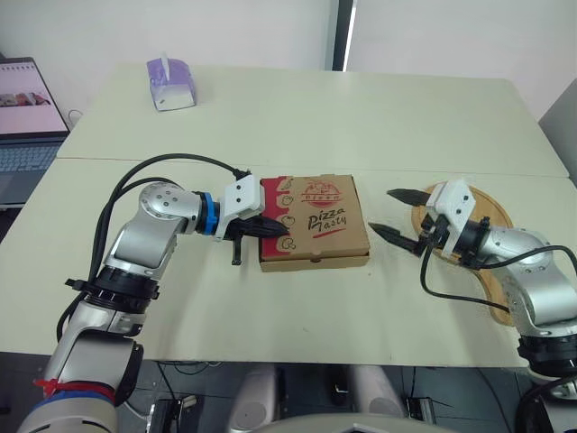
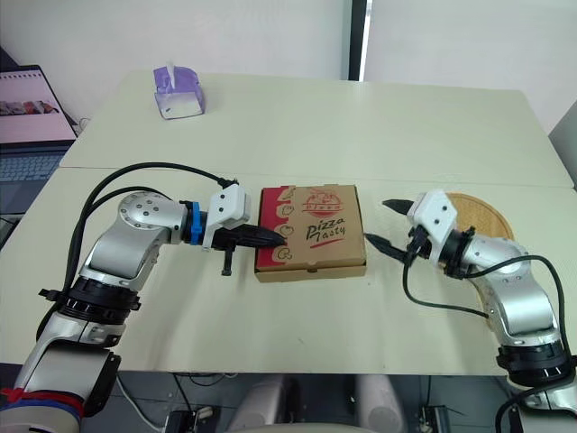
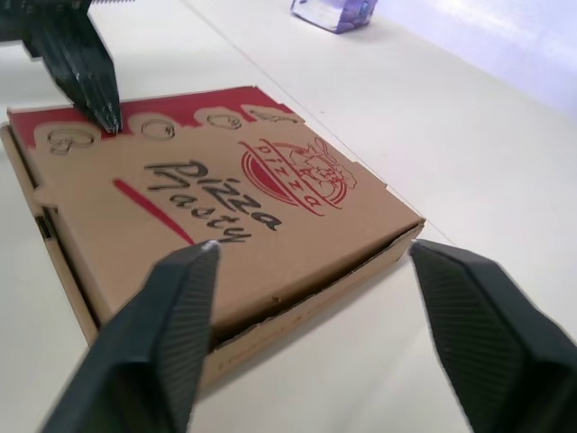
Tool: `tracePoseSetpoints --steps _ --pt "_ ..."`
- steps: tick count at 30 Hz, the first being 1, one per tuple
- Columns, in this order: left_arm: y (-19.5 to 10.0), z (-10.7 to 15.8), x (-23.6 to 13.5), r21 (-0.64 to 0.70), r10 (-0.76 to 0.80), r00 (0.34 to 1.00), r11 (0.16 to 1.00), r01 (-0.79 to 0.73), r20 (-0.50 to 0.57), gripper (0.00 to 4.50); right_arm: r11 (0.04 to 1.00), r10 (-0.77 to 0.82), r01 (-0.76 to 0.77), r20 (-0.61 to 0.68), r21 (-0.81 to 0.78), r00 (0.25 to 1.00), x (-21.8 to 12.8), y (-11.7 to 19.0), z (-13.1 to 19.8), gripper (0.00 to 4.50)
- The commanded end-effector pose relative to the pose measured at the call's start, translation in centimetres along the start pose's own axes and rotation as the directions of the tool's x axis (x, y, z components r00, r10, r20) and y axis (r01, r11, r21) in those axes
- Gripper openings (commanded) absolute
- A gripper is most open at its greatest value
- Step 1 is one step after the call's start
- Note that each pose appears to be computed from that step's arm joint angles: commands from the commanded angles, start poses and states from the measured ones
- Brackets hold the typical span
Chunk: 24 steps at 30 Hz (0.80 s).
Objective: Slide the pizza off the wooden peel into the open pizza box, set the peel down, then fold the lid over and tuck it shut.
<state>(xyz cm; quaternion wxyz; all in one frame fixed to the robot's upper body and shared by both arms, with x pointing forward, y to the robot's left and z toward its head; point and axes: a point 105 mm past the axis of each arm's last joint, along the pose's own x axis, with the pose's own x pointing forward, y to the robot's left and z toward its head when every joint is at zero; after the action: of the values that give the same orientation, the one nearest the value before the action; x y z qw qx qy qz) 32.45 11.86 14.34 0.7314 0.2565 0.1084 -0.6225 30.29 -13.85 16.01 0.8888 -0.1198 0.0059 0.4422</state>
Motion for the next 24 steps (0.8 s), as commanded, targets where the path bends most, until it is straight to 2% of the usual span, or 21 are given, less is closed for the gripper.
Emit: tracePoseSetpoints --steps 1,5,7,14,20,24 --pt "0.2 0.4 -0.3 0.033 0.009 1.0 0.999 -0.009 -0.004 0.0 0.997 0.065 -0.066 0.046 0.028 0.997 0.3 1.3 1.6 2.04" --pt "0.2 0.4 -0.3 0.033 0.01 1.0 0.999 -0.01 -0.006 0.0 0.996 0.09 -0.09 -0.026 0.023 0.996 0.5 1.9 0.1 0.56" --pt "0.2 0.4 -0.3 0.03 0.009 1.0 1.0 -0.009 -0.008 0.0 0.994 0.113 -0.112 -0.069 0.02 0.991 0.5 2.5 -1.0 0.02" --pt "-0.1 -0.6 -0.2 0.028 0.003 0.998 1.0 -0.002 -0.057 0.0 0.992 0.114 -0.125 -0.242 -0.033 0.964 0.4 3.2 -4.5 0.02" --pt "-0.1 -2.1 -0.5 0.039 0.012 0.989 0.999 -0.006 -0.148 0.0 0.992 0.101 -0.115 -0.238 -0.048 0.966 0.4 2.8 -4.2 0.02" --pt "-0.1 -2.6 -0.7 0.032 0.011 0.986 0.999 -0.006 -0.164 0.0 0.992 0.102 -0.115 -0.219 -0.047 0.97 0.4 2.7 -3.8 0.02"
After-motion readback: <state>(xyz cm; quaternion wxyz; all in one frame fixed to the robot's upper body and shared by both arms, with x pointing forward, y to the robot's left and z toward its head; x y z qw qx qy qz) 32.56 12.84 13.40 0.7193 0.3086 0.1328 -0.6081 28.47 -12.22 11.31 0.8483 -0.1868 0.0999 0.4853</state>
